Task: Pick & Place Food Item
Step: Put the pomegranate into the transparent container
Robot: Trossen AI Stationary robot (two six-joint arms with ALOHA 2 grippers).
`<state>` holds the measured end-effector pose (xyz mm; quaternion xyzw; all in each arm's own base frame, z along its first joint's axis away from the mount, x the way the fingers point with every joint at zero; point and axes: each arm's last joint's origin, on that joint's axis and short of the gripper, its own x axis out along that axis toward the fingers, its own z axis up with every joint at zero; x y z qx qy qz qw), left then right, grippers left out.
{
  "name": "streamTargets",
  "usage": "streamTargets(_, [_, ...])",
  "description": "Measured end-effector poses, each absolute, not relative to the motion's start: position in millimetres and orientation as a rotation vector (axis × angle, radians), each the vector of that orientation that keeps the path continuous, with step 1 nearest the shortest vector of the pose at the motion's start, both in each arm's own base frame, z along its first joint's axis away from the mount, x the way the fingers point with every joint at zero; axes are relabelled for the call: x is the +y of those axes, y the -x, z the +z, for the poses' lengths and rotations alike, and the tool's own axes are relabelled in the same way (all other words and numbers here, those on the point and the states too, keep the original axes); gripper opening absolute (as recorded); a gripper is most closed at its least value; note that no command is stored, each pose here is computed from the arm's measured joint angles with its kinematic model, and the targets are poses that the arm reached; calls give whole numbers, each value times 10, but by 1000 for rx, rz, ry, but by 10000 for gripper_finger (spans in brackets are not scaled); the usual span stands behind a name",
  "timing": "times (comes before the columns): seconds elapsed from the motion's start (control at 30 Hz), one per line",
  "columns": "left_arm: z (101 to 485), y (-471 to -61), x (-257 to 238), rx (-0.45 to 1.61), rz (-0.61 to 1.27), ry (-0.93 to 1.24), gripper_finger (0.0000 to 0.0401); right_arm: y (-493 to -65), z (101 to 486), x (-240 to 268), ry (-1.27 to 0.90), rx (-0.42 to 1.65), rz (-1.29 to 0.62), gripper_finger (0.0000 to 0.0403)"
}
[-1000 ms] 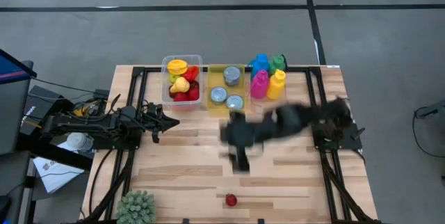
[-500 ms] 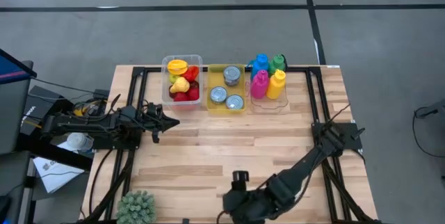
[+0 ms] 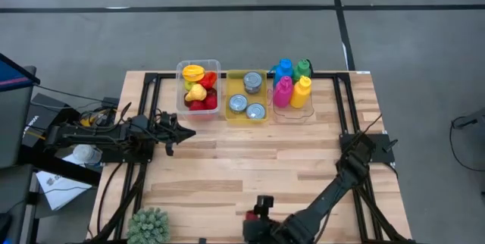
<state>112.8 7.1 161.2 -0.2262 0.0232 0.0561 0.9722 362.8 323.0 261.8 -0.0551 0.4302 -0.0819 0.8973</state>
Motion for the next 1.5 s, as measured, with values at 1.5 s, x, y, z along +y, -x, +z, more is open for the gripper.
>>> streamTargets(1.5, [1644, -1138, 72, 15, 106, 457, 2, -2428, 2425, 1395, -368, 610, 46, 188])
